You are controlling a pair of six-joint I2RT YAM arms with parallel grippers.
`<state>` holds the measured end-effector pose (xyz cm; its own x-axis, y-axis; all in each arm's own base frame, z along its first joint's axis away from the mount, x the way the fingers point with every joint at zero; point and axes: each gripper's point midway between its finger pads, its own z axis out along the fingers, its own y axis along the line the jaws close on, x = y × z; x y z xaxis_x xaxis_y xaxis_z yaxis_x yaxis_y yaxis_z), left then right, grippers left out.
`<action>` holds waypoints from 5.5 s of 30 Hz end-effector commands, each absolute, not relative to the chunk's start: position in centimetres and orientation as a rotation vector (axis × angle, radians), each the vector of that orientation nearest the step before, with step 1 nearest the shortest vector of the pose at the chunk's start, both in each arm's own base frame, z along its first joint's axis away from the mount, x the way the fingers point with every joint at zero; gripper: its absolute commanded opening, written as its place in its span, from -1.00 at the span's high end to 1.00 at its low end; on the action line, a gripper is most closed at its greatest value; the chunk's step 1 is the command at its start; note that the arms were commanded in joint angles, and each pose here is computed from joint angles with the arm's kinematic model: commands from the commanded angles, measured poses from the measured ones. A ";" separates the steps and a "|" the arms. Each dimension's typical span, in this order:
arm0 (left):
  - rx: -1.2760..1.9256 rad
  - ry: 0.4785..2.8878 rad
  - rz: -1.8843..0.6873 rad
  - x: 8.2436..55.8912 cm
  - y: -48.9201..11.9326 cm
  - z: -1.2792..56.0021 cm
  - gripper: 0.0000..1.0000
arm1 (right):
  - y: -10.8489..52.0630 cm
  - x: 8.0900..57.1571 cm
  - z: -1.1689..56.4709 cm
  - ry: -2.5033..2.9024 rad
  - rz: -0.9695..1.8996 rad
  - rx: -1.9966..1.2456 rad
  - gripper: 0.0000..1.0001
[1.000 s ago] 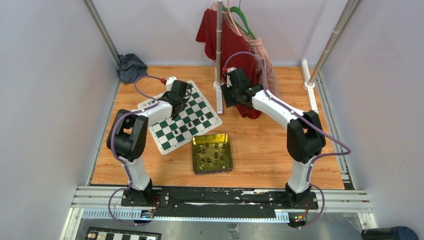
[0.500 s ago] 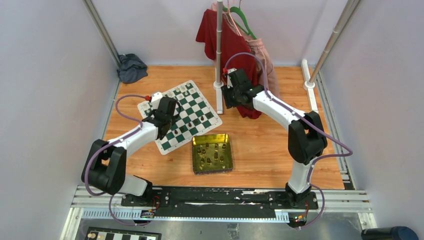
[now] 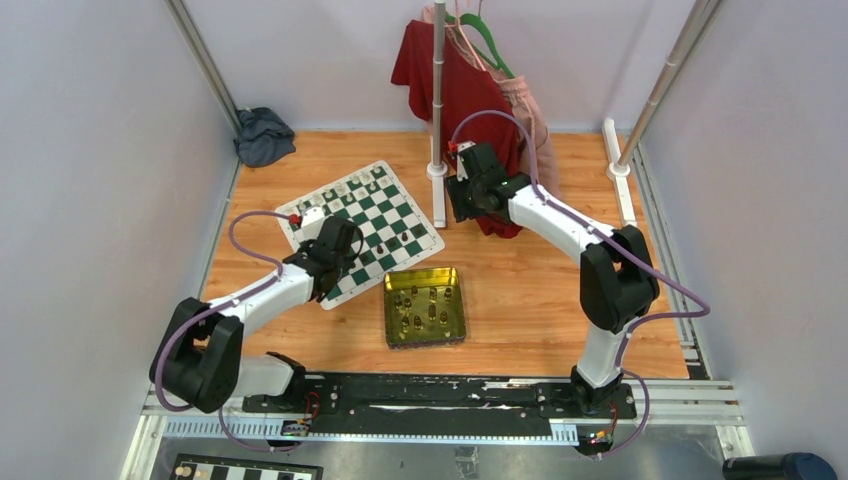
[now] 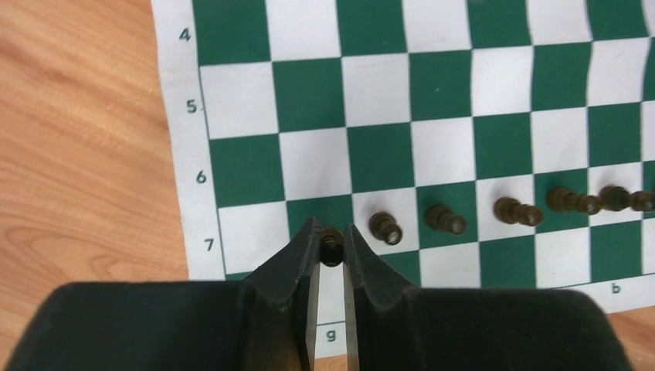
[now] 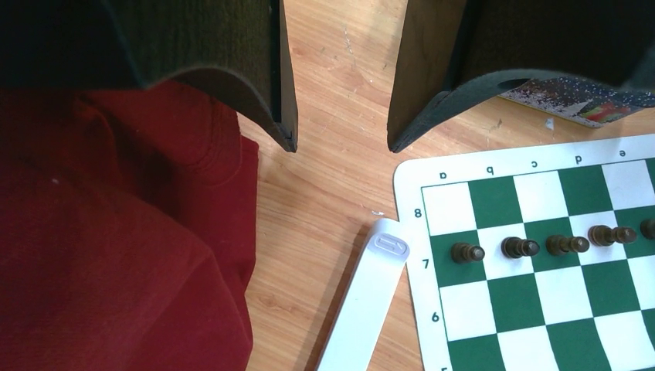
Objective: Set up the chess pieces on the board
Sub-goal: Place the chess piece on the chessboard, then pick up the chess piece from the storage box.
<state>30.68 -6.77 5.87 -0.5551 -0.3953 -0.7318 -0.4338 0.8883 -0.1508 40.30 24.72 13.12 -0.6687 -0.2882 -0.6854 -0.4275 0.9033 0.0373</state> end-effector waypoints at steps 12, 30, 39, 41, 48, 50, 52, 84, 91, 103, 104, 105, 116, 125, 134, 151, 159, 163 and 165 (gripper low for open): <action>-0.653 2.184 0.114 29.1 -5.2 5.3 1.00 | 25.3 38.6 13.4 2.358 0.275 -0.533 -0.02; -0.623 2.190 0.126 30.3 -5.6 4.2 1.00 | 25.0 38.5 13.4 2.358 0.251 -0.543 -0.02; -0.607 2.193 0.137 30.7 -5.7 4.2 1.00 | 25.1 38.4 13.3 2.361 0.255 -0.538 -0.02; -0.604 2.196 0.139 30.7 -5.8 4.2 1.00 | 25.1 38.5 13.4 2.360 0.253 -0.537 -0.02; -0.601 2.194 0.134 31.0 -5.9 4.3 1.00 | 25.1 38.5 13.3 2.360 0.252 -0.535 -0.02; -0.599 2.195 0.134 31.0 -5.9 4.3 1.00 | 25.0 38.5 13.3 2.361 0.248 -0.533 -0.02; -0.599 2.192 0.133 31.1 -6.0 4.3 1.00 | 25.0 38.5 13.3 2.360 0.248 -0.534 -0.02; -0.595 2.187 0.116 31.6 -6.3 4.4 1.00 | 24.9 38.6 13.2 2.366 0.233 -0.535 -0.02; -0.595 2.181 0.111 31.7 -6.4 4.6 1.00 | 25.0 38.7 13.1 2.366 0.236 -0.536 -0.02; -0.600 2.191 0.109 31.6 -6.5 4.2 1.00 | 25.0 38.7 13.0 2.365 0.227 -0.545 -0.02; -0.601 2.192 0.107 31.6 -6.5 4.1 1.00 | 24.9 38.7 13.0 2.366 0.226 -0.544 -0.02; -0.602 2.198 0.107 31.5 -6.5 3.9 1.00 | 24.9 38.7 13.0 2.366 0.225 -0.544 -0.02; -0.618 2.212 0.118 30.8 -6.2 3.3 0.30 | 24.9 38.6 12.9 2.370 0.232 -0.550 -0.02; -0.621 2.196 0.127 30.8 -5.9 4.1 0.28 | 25.1 38.7 13.3 2.359 0.239 -0.554 -0.02; -0.615 2.115 0.116 31.0 -5.3 8.4 -0.21 | 25.1 38.2 15.1 2.329 0.226 -0.586 -0.02; -0.600 2.055 -0.007 28.1 -5.1 12.6 -0.99 | 27.4 31.6 18.0 2.264 0.234 -0.785 -0.11; -0.592 2.058 -0.028 26.7 -4.7 13.6 -1.00 | 28.4 27.4 17.8 2.262 0.256 -0.871 -0.14; -0.572 2.071 -0.070 26.0 -5.1 13.3 -0.98 | 28.3 25.8 17.3 2.273 0.252 -0.892 -0.13; -0.548 2.090 -0.080 25.7 -5.3 13.1 -0.97 | 27.9 25.2 17.0 2.283 0.246 -0.882 -0.12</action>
<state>26.85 -5.02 14.26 -0.4022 -0.4408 -0.8024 -0.3794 0.8779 -0.2921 27.04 29.15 17.37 -0.5278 -0.5185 -0.6727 -0.6684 0.7423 -0.0476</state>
